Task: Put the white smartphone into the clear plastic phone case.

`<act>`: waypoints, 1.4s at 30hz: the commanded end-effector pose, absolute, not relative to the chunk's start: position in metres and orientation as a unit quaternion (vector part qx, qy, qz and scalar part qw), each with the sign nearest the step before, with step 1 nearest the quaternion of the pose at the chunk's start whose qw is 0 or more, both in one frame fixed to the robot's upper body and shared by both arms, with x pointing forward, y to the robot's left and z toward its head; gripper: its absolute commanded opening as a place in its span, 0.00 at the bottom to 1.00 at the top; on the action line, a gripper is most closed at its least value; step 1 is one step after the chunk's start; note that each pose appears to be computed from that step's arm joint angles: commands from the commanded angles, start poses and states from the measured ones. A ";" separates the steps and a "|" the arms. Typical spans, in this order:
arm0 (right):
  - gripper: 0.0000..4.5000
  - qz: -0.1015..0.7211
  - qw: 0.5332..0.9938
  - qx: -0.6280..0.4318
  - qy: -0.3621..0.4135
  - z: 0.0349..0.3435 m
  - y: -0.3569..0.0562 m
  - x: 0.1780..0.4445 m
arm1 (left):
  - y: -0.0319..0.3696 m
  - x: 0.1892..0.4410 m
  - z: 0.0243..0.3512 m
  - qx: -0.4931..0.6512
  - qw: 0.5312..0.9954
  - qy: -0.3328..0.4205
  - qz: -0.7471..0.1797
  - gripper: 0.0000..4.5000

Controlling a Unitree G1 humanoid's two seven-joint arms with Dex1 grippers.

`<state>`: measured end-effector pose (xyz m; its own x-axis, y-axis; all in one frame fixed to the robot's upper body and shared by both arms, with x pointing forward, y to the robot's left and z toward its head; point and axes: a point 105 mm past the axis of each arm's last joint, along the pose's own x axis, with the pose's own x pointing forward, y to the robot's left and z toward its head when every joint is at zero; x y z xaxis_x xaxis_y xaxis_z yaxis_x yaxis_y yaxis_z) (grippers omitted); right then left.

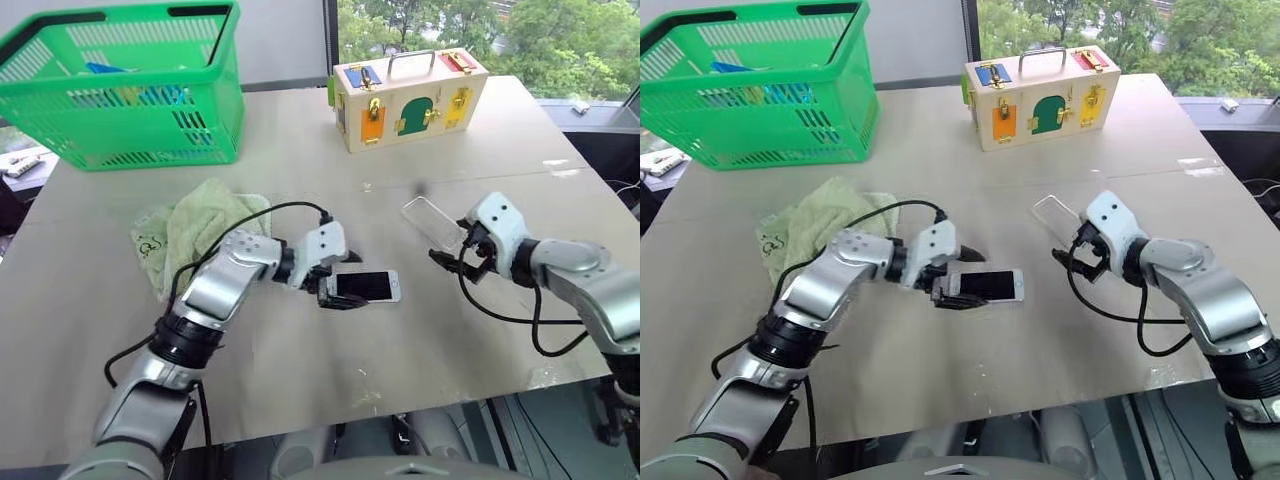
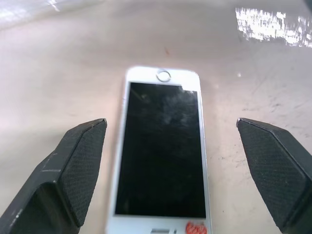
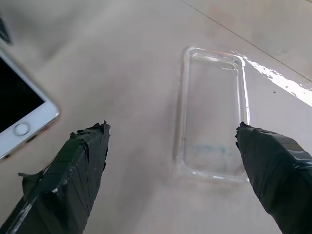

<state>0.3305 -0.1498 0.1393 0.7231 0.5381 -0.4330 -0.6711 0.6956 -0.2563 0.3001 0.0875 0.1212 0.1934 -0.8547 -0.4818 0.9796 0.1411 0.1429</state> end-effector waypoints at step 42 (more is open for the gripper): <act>0.01 0.684 0.674 -0.258 0.106 0.138 0.026 0.303 | 0.194 0.294 0.183 0.112 0.853 0.129 -0.493 1.00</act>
